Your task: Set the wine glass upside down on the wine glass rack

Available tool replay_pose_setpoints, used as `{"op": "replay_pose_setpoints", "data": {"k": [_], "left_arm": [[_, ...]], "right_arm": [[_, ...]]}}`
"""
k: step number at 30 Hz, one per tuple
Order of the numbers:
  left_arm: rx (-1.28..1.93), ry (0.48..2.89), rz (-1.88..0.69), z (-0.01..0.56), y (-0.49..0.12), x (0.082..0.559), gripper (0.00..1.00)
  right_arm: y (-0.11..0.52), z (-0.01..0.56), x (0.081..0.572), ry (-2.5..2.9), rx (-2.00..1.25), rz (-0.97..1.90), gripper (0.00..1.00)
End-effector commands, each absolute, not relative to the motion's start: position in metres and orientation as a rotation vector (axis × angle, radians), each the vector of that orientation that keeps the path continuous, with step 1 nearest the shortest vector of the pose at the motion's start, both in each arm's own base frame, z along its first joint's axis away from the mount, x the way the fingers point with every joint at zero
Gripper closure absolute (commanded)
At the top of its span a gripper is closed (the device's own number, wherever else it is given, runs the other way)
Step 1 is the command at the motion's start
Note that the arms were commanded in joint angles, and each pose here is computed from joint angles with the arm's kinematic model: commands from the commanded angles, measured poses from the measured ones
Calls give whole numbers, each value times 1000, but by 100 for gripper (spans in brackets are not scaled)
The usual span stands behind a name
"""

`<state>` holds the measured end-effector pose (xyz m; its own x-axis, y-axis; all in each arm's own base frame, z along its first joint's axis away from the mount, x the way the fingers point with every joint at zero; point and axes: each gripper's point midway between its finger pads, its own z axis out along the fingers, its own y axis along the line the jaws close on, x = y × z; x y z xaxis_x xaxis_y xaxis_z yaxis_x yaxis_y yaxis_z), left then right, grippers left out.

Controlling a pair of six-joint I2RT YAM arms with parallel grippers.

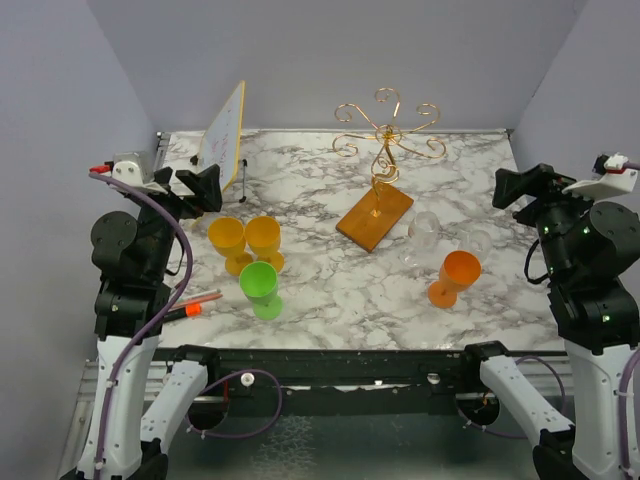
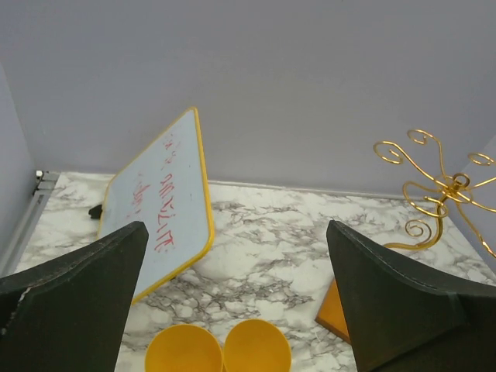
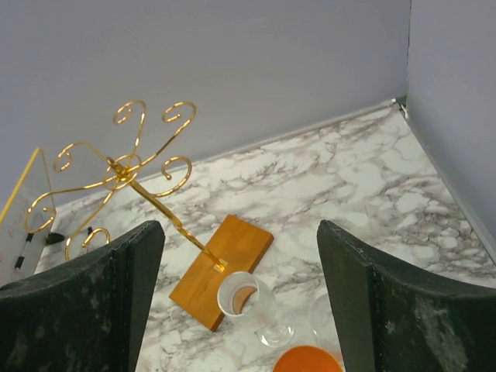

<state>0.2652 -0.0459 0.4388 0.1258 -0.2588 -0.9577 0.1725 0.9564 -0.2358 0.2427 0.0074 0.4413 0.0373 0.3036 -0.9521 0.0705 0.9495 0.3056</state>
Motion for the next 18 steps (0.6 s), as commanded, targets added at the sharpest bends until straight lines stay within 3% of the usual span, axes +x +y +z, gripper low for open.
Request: {"op": "replay_pose_setpoints", "data": {"k": [1, 7, 18], "left_arm": [[-96, 1430, -403, 425, -57, 274, 1], [-53, 1365, -539, 426, -77, 269, 1], [-67, 1387, -555, 410, -80, 282, 1]], "right_arm": [[5, 408, 240, 1633, 337, 167, 12], [12, 361, 242, 1779, 306, 161, 12], [41, 276, 260, 2060, 338, 288, 37]]}}
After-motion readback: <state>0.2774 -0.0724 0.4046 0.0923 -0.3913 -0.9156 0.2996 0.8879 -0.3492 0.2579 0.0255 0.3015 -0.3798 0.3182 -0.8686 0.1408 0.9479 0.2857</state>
